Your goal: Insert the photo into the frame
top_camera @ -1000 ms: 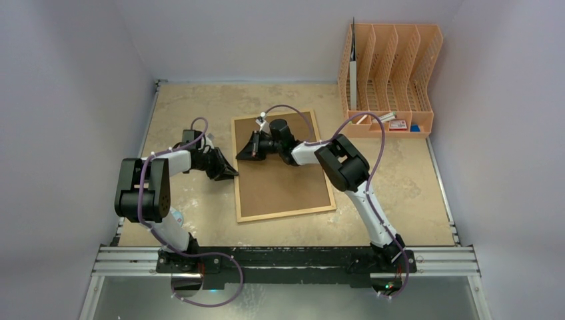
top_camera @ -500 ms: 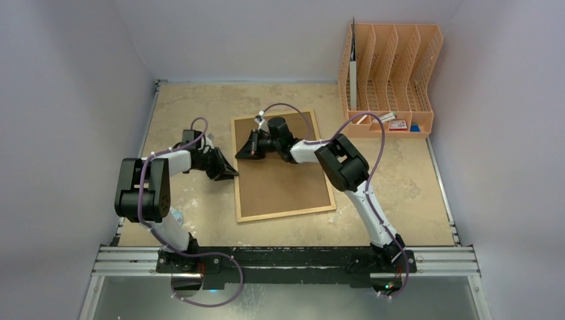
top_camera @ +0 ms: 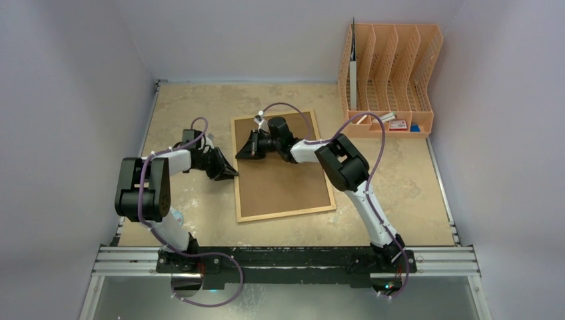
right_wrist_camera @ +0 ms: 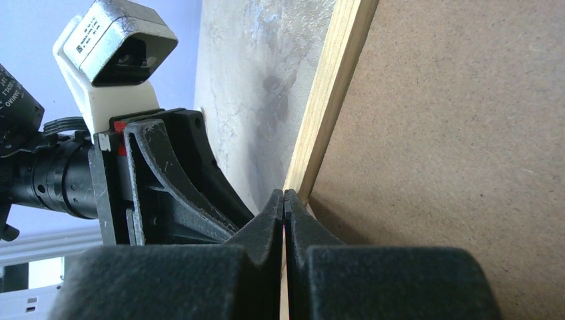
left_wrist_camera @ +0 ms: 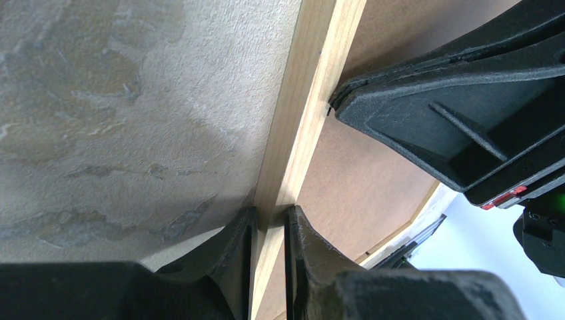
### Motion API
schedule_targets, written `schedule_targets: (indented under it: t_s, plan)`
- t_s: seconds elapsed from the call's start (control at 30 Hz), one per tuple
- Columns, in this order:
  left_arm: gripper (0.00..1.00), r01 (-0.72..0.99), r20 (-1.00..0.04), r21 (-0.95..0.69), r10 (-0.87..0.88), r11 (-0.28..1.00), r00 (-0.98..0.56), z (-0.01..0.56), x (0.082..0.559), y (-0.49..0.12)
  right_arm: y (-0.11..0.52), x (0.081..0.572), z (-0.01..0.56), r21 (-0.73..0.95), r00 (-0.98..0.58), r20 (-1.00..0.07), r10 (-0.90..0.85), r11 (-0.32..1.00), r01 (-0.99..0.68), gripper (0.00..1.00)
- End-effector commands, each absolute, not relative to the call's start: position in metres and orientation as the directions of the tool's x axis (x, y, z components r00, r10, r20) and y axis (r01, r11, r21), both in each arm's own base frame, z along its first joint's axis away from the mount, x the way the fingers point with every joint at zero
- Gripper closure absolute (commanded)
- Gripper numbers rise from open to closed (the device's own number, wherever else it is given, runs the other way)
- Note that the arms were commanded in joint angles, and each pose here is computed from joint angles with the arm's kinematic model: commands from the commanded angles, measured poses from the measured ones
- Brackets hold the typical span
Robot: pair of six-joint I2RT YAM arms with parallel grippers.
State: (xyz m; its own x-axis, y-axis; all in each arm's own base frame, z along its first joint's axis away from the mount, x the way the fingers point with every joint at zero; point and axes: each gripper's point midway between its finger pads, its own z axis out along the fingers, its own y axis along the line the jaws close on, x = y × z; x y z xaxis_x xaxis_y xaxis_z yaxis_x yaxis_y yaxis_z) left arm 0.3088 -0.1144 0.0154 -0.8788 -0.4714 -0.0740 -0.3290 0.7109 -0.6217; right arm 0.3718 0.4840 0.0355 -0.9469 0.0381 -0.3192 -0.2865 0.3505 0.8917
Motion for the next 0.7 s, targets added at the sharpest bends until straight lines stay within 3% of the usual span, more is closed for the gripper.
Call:
schedule_targets:
  t_s: [0.0, 0.47, 0.67]
  plan:
    - [0.85, -0.406, -0.099, -0.424, -0.487, 0.809, -0.868, -0.036, 0.296, -0.085, 0.467, 0.352, -0.005, 0.866, -0.971, -0.238, -0.018, 0.449, -0.221, 1.0]
    - [0.86, -0.416, -0.096, -0.402, -0.49, 0.816, -0.867, -0.039, 0.294, -0.081, 0.45, 0.345, -0.033, 0.805, -0.977, -0.21, -0.048, 0.558, -0.2, 1.0]
    - [0.86, -0.417, -0.093, -0.401, -0.489, 0.816, -0.867, -0.039, 0.294, -0.081, 0.451, 0.352, -0.028, 0.796, -0.968, -0.245, -0.046, 0.56, -0.229, 1.0]
